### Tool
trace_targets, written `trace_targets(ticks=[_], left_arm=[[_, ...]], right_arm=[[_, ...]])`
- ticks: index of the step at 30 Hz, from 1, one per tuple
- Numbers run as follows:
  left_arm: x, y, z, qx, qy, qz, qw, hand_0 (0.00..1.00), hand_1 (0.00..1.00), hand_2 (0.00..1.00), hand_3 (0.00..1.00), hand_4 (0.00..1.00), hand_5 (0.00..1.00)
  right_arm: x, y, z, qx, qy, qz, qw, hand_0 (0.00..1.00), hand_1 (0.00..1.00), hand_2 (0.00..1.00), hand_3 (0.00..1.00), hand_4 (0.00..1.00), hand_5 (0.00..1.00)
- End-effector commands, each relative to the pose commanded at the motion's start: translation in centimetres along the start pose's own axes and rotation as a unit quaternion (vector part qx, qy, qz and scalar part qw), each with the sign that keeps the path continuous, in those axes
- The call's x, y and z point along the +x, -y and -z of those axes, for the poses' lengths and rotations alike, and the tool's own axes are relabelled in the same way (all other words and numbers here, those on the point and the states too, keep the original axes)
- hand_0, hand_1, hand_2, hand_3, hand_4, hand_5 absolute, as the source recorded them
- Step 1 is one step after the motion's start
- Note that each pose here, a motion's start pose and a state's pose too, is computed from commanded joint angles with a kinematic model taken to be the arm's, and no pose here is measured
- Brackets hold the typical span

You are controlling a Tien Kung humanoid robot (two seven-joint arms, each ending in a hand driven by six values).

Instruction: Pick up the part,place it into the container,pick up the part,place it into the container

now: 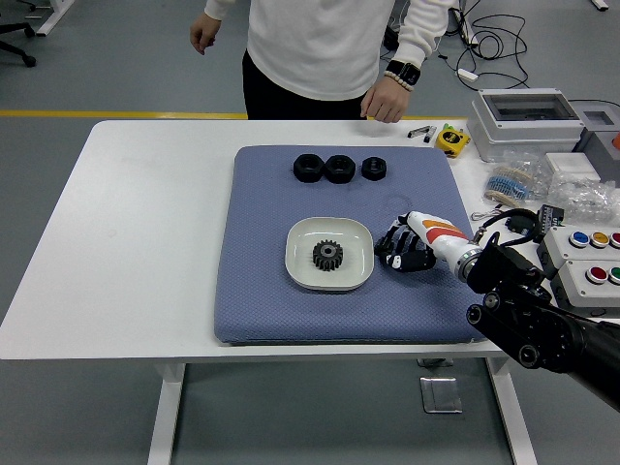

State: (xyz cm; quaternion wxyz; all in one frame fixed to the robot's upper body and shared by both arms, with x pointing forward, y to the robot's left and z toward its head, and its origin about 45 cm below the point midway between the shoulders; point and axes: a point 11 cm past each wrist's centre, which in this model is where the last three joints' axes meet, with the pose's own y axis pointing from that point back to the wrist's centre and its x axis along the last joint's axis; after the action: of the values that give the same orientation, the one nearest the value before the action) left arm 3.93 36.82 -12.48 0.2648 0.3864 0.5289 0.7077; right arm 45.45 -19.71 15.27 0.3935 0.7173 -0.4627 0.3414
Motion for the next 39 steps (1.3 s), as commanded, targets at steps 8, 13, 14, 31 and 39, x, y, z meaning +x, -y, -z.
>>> trace_targets(ticks=[8,13,14,31,39], left_arm=[[0.1,0.0,0.1,0.001,-0.001,-0.001,1.000,0.591,0.621,0.769,0.689,0.684,0.619],[0.1,0.0,0.2,0.002,-0.003,-0.001,1.000,0.592,0.620,0.769,0.687,0.683,0.618],[0.1,0.0,0.2,0.002,-0.003,-0.001,1.000,0.592,0.620,0.769,0.687,0.683,0.618],[0.2,0.0,0.2,0.001,-0.003,-0.002,1.000,0.589,0.618,0.768,0.686,0.682,0.616],[0.3,0.0,0.2,0.001,-0.001,-0.003,1.000,0.588,0.616,0.767,0.685,0.681,0.616]], right_arm=[[1.6,0.1,-0.2,-0.001,0.019,-0.031,0.999,0.076,0.210,0.320,0.470,0.524,0.324],[2.4,-0.1,0.3,0.008,0.027,-0.046,0.999,0.068,0.199,0.309,0.468,0.522,0.320],[2.5,-0.2,0.7,0.015,0.028,-0.050,0.998,0.068,0.199,0.309,0.468,0.522,0.320],[0.0,-1.1,7.5,0.139,-0.028,0.010,0.990,0.103,0.235,0.352,0.557,0.774,0.384],[-0.7,-1.4,8.4,0.159,-0.055,0.010,0.986,0.131,0.260,0.378,0.632,0.806,0.382]])
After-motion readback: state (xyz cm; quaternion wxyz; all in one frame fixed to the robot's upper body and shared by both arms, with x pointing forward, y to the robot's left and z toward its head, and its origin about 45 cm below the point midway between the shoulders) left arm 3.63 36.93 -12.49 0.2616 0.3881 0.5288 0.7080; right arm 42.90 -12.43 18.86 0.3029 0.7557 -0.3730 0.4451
